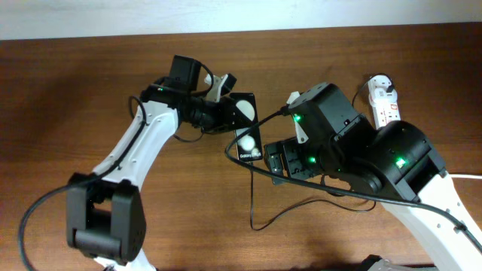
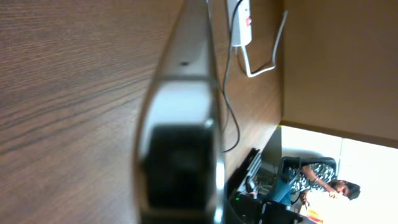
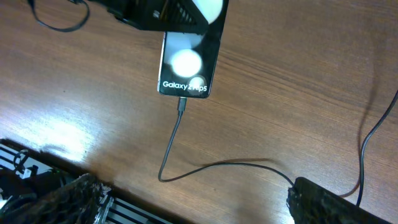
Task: Plug charger to phone and switch on socket
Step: 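Lower the phone flat onto the table with the left gripper and release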
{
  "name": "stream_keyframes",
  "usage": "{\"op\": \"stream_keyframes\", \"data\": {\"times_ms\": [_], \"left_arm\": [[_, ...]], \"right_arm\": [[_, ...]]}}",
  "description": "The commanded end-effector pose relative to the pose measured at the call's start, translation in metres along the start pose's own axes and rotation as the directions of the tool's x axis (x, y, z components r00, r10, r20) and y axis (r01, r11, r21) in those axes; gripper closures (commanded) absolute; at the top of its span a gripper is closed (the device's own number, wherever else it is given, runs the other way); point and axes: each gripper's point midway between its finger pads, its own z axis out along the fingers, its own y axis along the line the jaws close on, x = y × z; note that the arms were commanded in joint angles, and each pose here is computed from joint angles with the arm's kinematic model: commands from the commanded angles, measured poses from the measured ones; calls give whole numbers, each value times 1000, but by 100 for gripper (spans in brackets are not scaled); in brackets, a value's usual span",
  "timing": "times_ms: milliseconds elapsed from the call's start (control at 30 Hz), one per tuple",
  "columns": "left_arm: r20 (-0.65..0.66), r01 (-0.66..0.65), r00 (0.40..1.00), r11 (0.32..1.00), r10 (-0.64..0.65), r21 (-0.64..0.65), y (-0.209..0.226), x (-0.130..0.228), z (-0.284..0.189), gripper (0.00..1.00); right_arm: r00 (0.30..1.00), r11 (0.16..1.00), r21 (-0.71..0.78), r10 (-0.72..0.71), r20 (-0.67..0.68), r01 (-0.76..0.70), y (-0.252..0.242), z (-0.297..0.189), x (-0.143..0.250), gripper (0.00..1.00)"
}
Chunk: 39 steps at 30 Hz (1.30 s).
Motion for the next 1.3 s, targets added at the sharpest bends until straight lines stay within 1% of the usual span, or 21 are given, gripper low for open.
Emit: {"op": "stream_keyframes", "data": {"times_ms": [0,67,100,200,367,433,567,633,767,833,933,1100,1200,1267], "left_arm": [[-14,-44,999,999,44,5,7,-4,8,100],[-4,-42,999,998,42,-52,18,-6,8,100],[-3,-41,999,997,41,-59,19,-6,8,100],[18,-37,999,985,40,-169,40,-11,7,100],[-33,-2,999,985,-4,-175,62,-5,31,100],[-74,26,997,996,-33,-84,56,2,41,100],[-58,2,998,997,-7,-81,56,-4,44,100],[-63,-14,998,993,7,-116,58,-2,49,100],[-65,-9,998,992,1,-122,54,-1,56,100],[-31,30,999,976,-37,-215,71,-6,54,100],[-33,57,997,974,-66,-221,80,-5,61,100],[-84,108,988,967,-130,-231,104,7,78,100],[-86,109,987,966,-132,-233,106,8,79,100],[-85,109,988,966,-132,-234,106,8,79,97]], "right_arm": [[1000,1000,11,5,12,-5,-2,-1,-3,1],[1000,1000,11,5,12,-5,-2,-1,-3,1],[1000,1000,11,5,12,-5,-2,-1,-3,1],[1000,1000,11,5,12,-5,-2,-1,-3,1],[1000,1000,11,5,12,-5,-2,-1,-3,1],[1000,1000,11,5,12,-5,-2,-1,-3,1],[1000,1000,11,5,12,-5,-2,-1,-3,1],[1000,1000,11,5,12,-5,-2,-1,-3,1],[1000,1000,11,5,12,-5,-2,-1,-3,1],[1000,1000,11,5,12,-5,-2,-1,-3,1],[1000,1000,11,5,12,-5,-2,-1,-3,1],[1000,1000,11,5,12,-5,-2,-1,-3,1],[1000,1000,11,5,12,-5,-2,-1,-3,1],[1000,1000,11,5,12,-5,-2,-1,-3,1]]}}
